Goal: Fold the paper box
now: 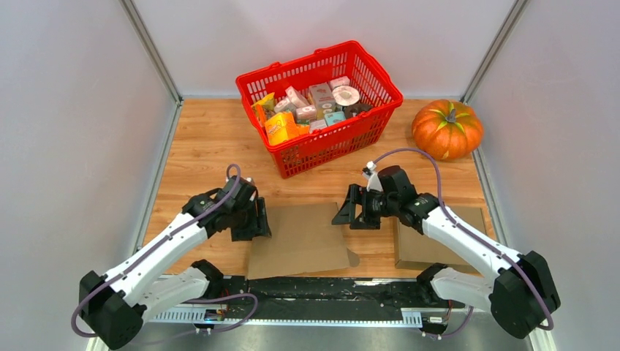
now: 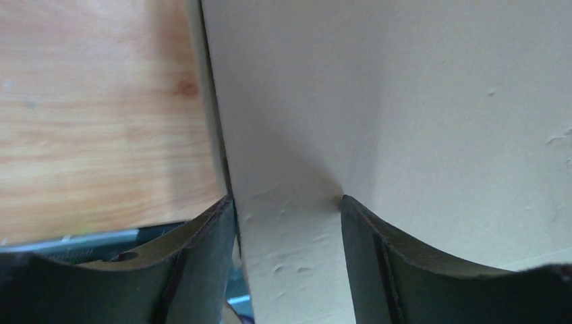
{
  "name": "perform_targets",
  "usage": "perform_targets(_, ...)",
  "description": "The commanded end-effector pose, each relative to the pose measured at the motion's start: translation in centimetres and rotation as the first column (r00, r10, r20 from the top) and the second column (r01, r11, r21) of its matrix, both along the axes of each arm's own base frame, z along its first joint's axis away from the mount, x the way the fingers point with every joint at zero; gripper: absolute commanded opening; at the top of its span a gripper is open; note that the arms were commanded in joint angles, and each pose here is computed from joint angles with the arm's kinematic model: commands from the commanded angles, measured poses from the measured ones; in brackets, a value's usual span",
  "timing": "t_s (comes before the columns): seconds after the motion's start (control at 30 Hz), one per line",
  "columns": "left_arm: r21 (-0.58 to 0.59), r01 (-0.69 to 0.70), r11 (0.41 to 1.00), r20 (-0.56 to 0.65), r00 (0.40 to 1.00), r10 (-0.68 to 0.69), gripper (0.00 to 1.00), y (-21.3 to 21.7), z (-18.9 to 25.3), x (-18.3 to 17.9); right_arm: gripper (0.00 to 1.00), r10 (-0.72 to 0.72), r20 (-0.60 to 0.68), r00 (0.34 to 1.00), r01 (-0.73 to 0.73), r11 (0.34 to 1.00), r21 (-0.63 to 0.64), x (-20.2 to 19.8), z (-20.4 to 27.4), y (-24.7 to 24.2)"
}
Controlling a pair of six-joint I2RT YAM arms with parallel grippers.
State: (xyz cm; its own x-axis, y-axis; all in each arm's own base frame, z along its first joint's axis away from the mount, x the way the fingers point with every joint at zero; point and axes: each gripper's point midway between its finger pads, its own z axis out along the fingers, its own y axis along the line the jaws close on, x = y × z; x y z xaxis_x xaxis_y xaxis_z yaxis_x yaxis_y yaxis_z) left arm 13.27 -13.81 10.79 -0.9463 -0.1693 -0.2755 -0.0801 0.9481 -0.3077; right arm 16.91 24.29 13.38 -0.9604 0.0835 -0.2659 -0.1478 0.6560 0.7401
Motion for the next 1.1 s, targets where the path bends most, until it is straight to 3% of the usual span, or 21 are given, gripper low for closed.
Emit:
perform_targets(0.0,-0.212,0.034,0.977,0.089,0.996,-0.016,0.61,-4.7,1.2,3.2,0.81,0.052,0.033,0.998,-0.054,0.995,0.083,0.1,0.0,1.2)
perform_targets(0.27,-0.359,0.026,0.933,0.142,0.990,0.027,0.55,-8.8,1.7,6.9,0.79,-0.101,0.049,0.994,0.094,0.987,0.128,4.4,1.5,0.8)
perform_targets(0.37,-0.349,0.053,0.936,0.189,0.982,0.015,0.54,-9.9,2.3,9.1,0.79,-0.120,0.107,0.987,0.112,0.991,0.076,7.3,1.6,-0.3)
perform_targets(0.47,-0.279,0.084,0.957,0.232,0.973,-0.018,0.55,-9.5,3.2,10.3,0.84,-0.079,0.133,0.988,0.090,0.993,-0.078,8.8,0.4,-1.8)
perform_targets(0.5,-0.254,0.084,0.964,0.249,0.968,-0.019,0.60,-9.1,3.9,10.5,0.85,-0.079,0.130,0.988,0.096,0.986,-0.134,9.0,-0.3,-2.4)
perform_targets(0.6,-0.153,0.093,0.984,0.251,0.967,-0.052,0.72,-6.5,3.3,9.1,0.92,-0.057,0.129,0.990,0.083,0.974,-0.210,7.3,-1.1,-4.1)
perform_targets(0.8,-0.210,0.136,0.968,0.222,0.971,-0.088,0.69,-5.3,1.4,5.2,1.00,-0.075,0.162,0.984,0.117,0.957,-0.264,3.9,-2.2,-7.0)
perform_targets(1.07,-0.227,0.072,0.971,0.169,0.985,-0.033,0.55,-4.6,-2.3,4.1,0.84,-0.098,0.098,0.990,0.118,0.966,-0.229,2.8,-4.2,-6.9)
